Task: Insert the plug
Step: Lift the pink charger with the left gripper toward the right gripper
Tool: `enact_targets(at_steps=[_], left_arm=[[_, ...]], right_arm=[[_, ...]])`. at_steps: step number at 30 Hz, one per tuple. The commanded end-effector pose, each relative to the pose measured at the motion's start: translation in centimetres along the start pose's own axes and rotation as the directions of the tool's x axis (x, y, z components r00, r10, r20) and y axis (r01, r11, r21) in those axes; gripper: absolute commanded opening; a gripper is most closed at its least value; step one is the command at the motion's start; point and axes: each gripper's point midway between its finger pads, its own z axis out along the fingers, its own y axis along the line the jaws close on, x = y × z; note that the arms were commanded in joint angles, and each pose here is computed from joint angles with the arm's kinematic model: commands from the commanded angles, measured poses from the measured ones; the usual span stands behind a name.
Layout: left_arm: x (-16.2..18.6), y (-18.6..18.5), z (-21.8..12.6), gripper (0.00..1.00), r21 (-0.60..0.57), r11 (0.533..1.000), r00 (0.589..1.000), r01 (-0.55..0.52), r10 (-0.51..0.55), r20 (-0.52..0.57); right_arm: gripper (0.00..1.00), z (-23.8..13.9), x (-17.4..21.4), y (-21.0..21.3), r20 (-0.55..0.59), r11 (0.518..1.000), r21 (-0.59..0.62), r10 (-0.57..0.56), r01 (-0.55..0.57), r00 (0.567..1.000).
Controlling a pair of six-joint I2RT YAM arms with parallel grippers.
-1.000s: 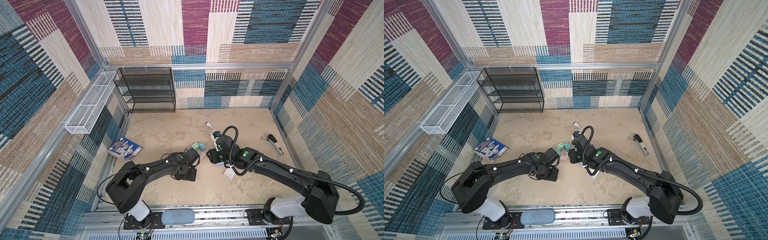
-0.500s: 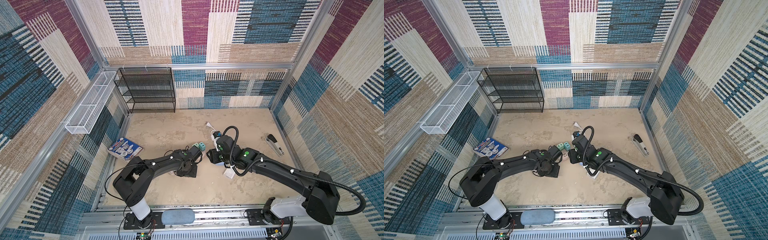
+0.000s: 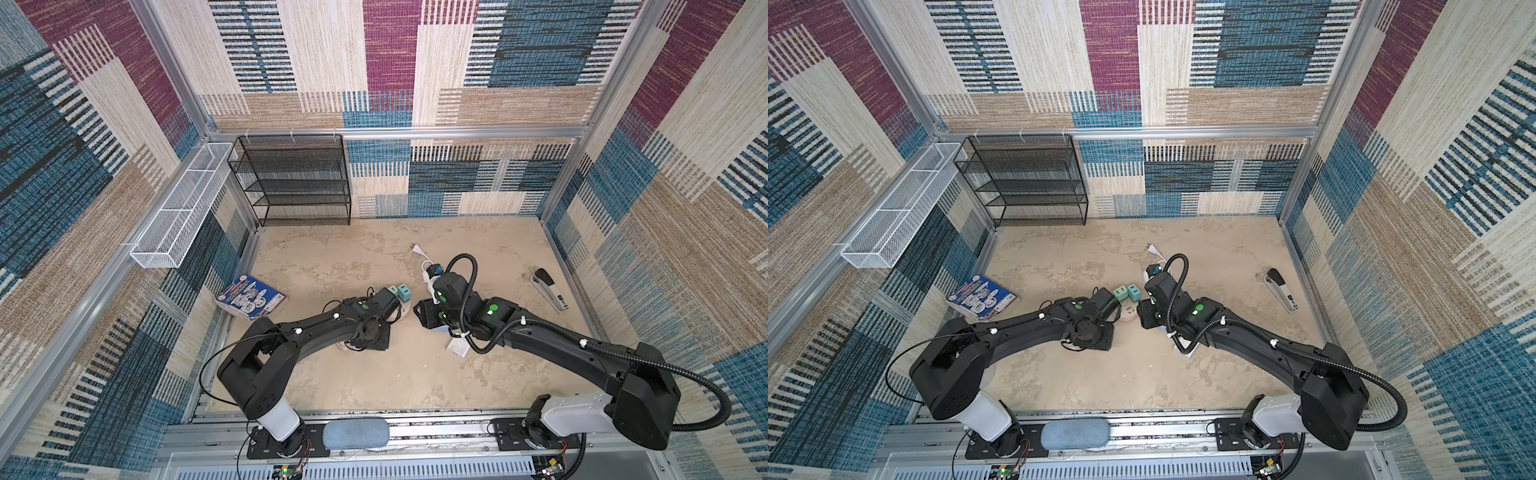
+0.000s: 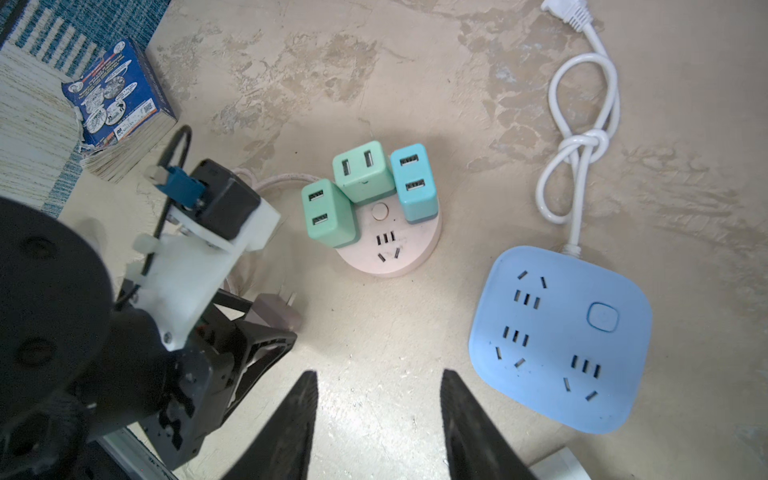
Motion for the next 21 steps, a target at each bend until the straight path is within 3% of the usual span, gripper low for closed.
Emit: enact_targets(at_steps=[1,5,7,11,15,17,21], left_arm=[[-1.0,-0.5,-1.5,0.0,0.083,0.995,0.997,0.057,-0.062,0.054],[-2.9,-0.4,-5.2,0.0,0.239,0.95,0.957,0.201,-0.243,0.159],[-4.1,-0.4,-8.3,0.0,0.356,0.889,0.899,0.289,-0.38,0.217],[-6.4,-1.0,-14.9,0.0,0.596,0.732,0.764,0.33,-0.578,0.287],[-8.3,-1.2,-20.0,0.0,0.706,0.643,0.684,0.296,-0.659,0.314],[-8.7,-1.1,-20.8,0.0,0.717,0.624,0.662,0.311,-0.684,0.308],[-9.5,-2.2,-21.4,0.0,0.793,0.518,0.629,0.32,-0.742,0.231]], right_arm=[[0.5,-1.0,-2.1,1.3,0.119,0.997,-0.081,0.021,-0.012,0.993],[0.48,-2.5,-3.1,2.3,0.237,0.982,-0.186,0.064,-0.02,0.969],[0.47,-3.3,-3.5,3.0,0.275,0.968,-0.249,0.095,-0.024,0.957],[0.48,-4.1,-3.8,4.7,0.31,0.934,-0.356,0.105,0.013,0.945],[0.49,-5.0,-4.3,6.3,0.347,0.9,-0.433,0.115,0.05,0.931],[0.5,-5.5,-4.6,7.1,0.372,0.887,-0.455,0.106,0.082,0.922],[0.56,-6.3,-4.8,8.5,0.434,0.871,-0.469,0.082,0.147,0.897]])
